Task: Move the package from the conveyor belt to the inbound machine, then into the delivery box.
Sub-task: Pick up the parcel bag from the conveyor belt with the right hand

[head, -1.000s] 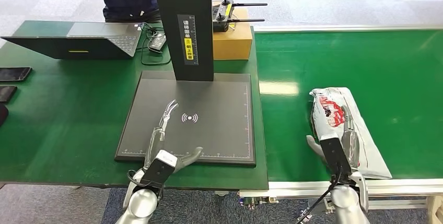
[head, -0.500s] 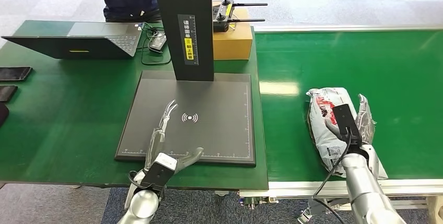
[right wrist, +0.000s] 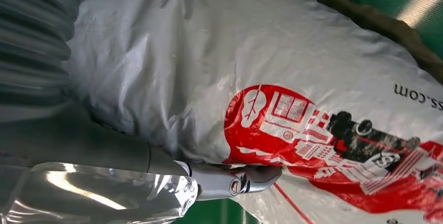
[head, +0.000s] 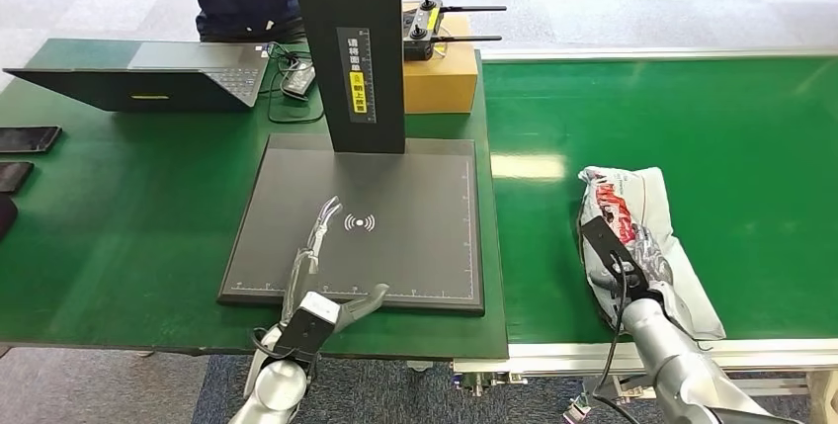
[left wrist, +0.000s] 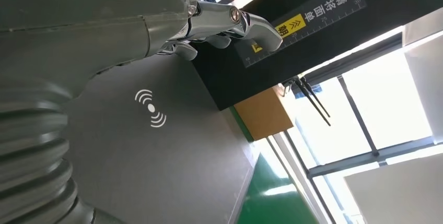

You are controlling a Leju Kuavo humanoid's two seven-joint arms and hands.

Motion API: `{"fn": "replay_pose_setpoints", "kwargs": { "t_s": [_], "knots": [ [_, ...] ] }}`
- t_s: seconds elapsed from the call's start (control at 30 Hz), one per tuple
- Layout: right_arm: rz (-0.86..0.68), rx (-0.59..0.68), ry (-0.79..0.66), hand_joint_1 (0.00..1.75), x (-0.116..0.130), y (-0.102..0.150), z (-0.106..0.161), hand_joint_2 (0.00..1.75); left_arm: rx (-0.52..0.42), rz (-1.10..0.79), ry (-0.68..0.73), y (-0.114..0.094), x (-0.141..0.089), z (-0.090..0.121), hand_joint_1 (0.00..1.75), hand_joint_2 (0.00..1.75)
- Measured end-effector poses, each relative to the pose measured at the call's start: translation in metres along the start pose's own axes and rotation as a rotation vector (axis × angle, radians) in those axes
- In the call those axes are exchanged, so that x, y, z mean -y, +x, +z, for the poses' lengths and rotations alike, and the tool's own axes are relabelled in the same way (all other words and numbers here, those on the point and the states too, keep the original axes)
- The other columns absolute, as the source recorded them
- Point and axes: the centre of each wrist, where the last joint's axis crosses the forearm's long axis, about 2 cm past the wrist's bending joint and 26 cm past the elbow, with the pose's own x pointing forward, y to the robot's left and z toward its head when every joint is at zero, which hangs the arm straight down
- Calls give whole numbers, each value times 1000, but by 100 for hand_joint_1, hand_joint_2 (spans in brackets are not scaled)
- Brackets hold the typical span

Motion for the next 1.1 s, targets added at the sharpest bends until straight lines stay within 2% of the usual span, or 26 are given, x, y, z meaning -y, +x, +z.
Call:
{"fn": "replay_pose_setpoints", "kwargs": {
  "t_s": [0.1, 0.13, 0.17, 0.27, 0.3, 0.67, 0.93, 1.1],
  "knots": [
    [48, -46, 49, 0, -3, 4, 0, 175, 1, 1, -9, -1, 1, -1, 0, 175],
    [62, -59, 63, 3, -3, 5, -1, 175, 1, 1, -12, -1, 2, -1, 0, 175],
    [74, -68, 74, 15, -3, 7, -1, 175, 2, 1, -15, -1, 2, -2, 0, 175],
    [101, -79, 90, 142, -3, 10, -2, 175, -1, 0, -26, -1, 3, -2, 0, 175],
    [106, -75, 89, 174, -3, 10, -2, 175, -3, -1, -29, -1, 3, -2, 0, 175],
    [50, 100, -49, 175, -16, 9, 5, 175, -2, -13, -35, -1, 2, -2, 0, 175],
    [-98, 325, -205, 175, -58, 1, 33, 175, 19, -33, 2, -4, -1, -5, 0, 175],
    [-184, 401, -319, 175, -81, 3, 52, 175, 25, -38, 13, -7, -3, -10, 0, 175]
  ]
}}
